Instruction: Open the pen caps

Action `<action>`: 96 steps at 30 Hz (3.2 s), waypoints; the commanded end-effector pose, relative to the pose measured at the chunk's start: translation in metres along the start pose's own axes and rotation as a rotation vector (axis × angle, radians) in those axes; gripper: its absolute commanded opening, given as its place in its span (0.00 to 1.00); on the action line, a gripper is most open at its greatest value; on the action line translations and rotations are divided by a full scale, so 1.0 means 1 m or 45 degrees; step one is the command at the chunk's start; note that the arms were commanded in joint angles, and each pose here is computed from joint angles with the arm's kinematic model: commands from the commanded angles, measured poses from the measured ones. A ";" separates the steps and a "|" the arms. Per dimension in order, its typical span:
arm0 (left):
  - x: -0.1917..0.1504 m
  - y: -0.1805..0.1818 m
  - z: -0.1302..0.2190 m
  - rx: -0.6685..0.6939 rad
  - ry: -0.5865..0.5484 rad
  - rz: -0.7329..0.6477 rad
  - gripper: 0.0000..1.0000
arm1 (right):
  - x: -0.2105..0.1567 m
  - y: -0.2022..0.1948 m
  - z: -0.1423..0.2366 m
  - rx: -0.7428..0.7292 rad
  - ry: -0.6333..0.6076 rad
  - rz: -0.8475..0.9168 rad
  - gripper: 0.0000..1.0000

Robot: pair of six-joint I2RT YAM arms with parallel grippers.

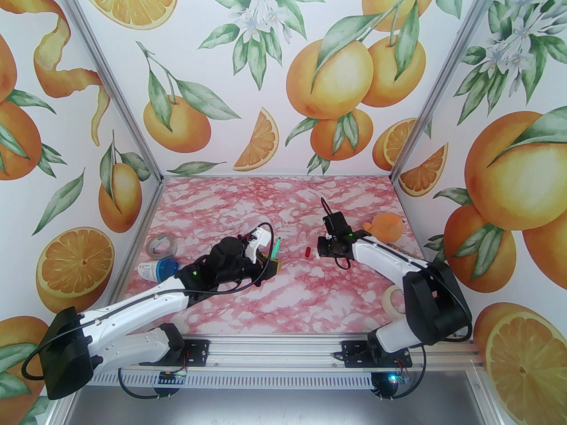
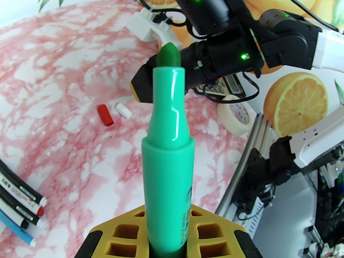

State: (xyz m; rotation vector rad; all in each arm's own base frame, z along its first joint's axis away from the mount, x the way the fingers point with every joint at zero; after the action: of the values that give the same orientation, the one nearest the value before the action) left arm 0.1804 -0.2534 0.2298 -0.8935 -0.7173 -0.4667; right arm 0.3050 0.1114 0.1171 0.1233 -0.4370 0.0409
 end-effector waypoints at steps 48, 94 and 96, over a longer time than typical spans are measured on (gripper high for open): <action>-0.009 0.004 -0.008 0.013 0.032 0.040 0.06 | 0.012 -0.007 -0.036 -0.027 0.041 -0.027 0.25; -0.046 0.161 0.037 1.100 0.308 0.272 0.06 | -0.062 0.118 0.149 0.771 -0.543 0.251 0.97; -0.046 0.166 0.034 1.110 0.323 0.278 0.06 | -0.064 0.125 0.150 0.760 -0.553 0.277 1.00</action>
State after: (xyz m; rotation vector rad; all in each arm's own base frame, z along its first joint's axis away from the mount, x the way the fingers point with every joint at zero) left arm 0.2337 -0.1267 0.1197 -0.0659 -0.4916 -0.0293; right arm 0.1735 0.2074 0.2333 0.6902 -0.8102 0.3720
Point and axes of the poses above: each hand's point on the last joint's axis, 136 mm out from that joint toward the fingers, its own z axis back along the fingers, its own y axis along the line the jaws close on, x = y × z, the point moved 7 cm from there along z, back along the fingers, and after that the axes turned 5 degrees about z, right-handed, at the moved point
